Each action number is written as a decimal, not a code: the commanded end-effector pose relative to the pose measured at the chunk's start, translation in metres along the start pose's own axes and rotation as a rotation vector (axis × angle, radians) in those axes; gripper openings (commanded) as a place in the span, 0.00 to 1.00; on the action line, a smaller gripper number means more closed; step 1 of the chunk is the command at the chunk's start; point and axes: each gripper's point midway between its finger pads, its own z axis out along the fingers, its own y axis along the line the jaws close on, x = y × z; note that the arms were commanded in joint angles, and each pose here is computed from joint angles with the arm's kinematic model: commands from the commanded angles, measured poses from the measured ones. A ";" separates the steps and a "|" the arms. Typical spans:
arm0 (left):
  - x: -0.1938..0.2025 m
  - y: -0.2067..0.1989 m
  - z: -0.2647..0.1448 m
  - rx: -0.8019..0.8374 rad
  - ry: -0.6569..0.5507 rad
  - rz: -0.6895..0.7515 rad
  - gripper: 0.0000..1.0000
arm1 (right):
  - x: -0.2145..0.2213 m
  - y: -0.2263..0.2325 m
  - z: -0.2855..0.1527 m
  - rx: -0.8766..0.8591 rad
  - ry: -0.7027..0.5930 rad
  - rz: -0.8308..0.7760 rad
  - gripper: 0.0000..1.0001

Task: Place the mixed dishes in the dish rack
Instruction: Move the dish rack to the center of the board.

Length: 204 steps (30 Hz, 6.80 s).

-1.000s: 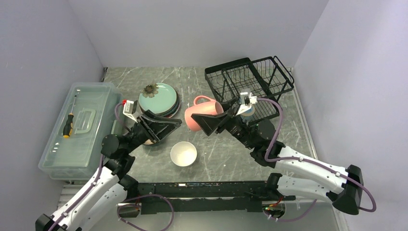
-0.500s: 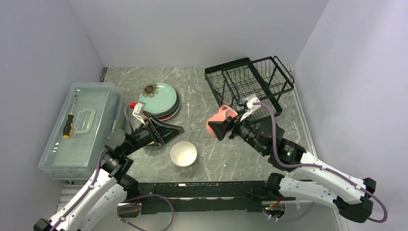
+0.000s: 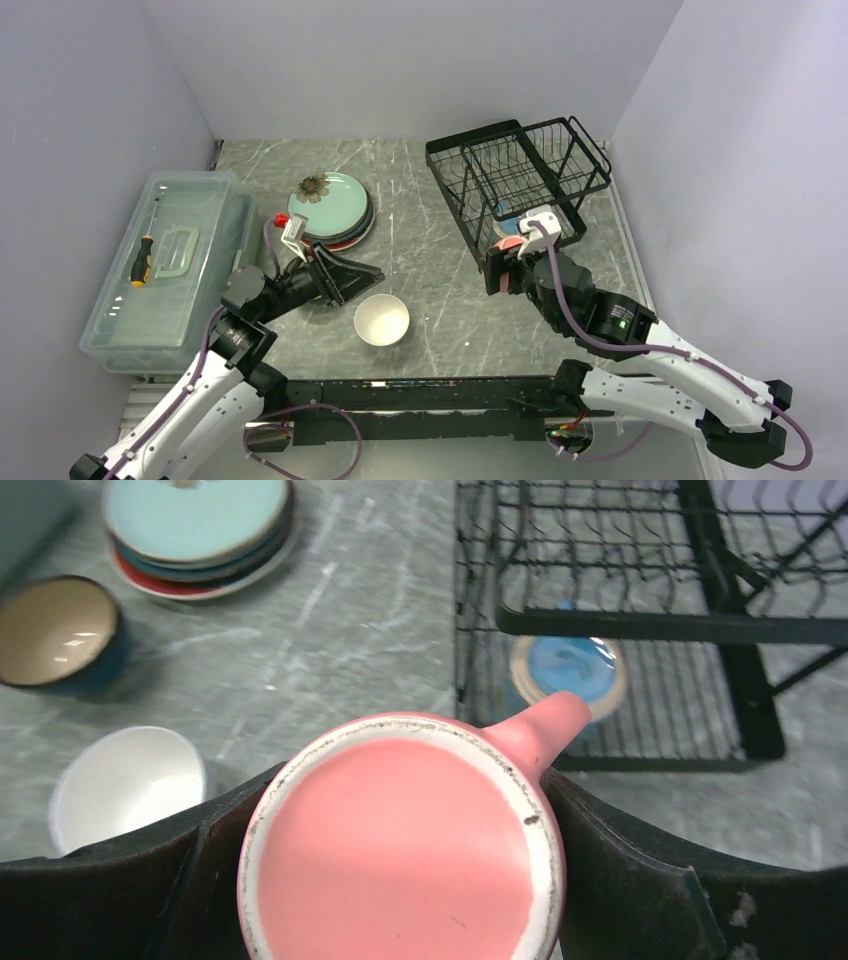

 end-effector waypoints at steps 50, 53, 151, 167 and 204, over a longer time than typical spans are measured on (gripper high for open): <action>-0.047 0.035 0.170 -0.040 0.229 -0.184 0.40 | -0.005 -0.142 -0.021 0.560 -0.014 0.208 0.49; -0.045 0.038 0.190 -0.045 0.229 -0.201 0.41 | -0.007 -0.140 -0.023 0.547 -0.028 0.216 0.49; -0.112 0.040 0.201 -0.165 0.132 -0.094 0.00 | 0.035 -0.087 0.018 0.219 0.022 0.192 0.47; -0.097 0.039 0.175 -0.190 0.171 -0.096 0.00 | 0.030 -0.076 0.051 0.142 -0.165 0.218 0.45; -0.087 0.051 0.122 -0.353 0.196 -0.016 0.46 | 0.041 -0.095 0.078 0.247 -0.190 0.157 0.47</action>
